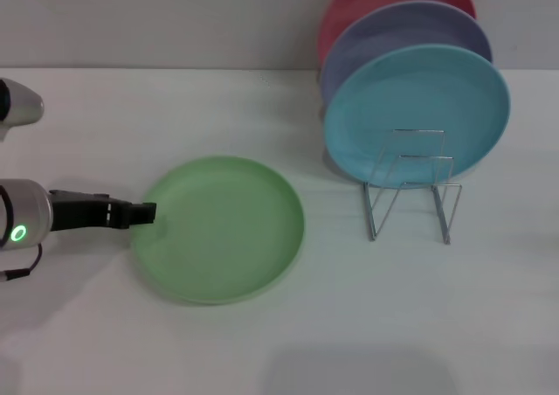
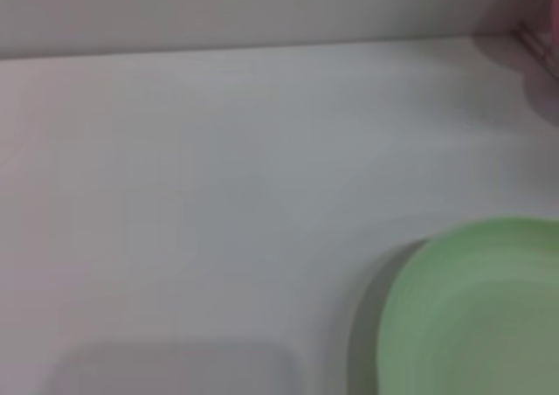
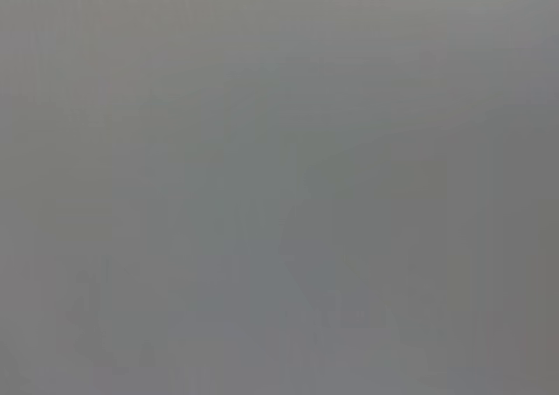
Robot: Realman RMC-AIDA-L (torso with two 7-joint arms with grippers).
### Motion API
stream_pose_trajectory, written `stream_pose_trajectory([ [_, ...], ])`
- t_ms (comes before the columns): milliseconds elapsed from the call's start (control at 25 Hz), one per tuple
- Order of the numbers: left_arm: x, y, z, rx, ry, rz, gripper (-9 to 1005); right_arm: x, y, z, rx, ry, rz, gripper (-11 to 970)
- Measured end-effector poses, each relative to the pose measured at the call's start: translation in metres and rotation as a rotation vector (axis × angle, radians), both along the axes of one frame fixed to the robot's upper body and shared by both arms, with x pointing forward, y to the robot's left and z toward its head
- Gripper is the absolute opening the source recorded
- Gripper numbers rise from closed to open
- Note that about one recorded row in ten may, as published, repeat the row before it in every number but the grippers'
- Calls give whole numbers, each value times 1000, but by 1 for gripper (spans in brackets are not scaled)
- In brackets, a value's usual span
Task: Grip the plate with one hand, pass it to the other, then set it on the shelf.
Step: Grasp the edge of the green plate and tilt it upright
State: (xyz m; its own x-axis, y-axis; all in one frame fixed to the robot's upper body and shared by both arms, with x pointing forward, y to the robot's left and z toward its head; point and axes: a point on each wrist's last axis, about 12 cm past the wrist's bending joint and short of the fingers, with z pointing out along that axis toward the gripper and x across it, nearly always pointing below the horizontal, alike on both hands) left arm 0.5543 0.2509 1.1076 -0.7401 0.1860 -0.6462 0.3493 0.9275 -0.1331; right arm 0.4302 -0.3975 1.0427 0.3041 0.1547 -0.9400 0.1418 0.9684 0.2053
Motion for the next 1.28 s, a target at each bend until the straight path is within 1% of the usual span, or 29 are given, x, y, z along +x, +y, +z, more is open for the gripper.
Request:
stream_pose_trajectory([
  [160,2,-4,-4,11,24,-29,662,0,-1,0,0,0,-3,742],
  [480,4,-8,-11,16,67,-46,631,0,-1,0,0,1,-3,742],
  [1080,5,-10,-10,47,87,-70,575,0,0,0,0,3,1,741],
  [1280,5,-11,-9,47,82,-73,352,0,0,0,0,3,1,741],
])
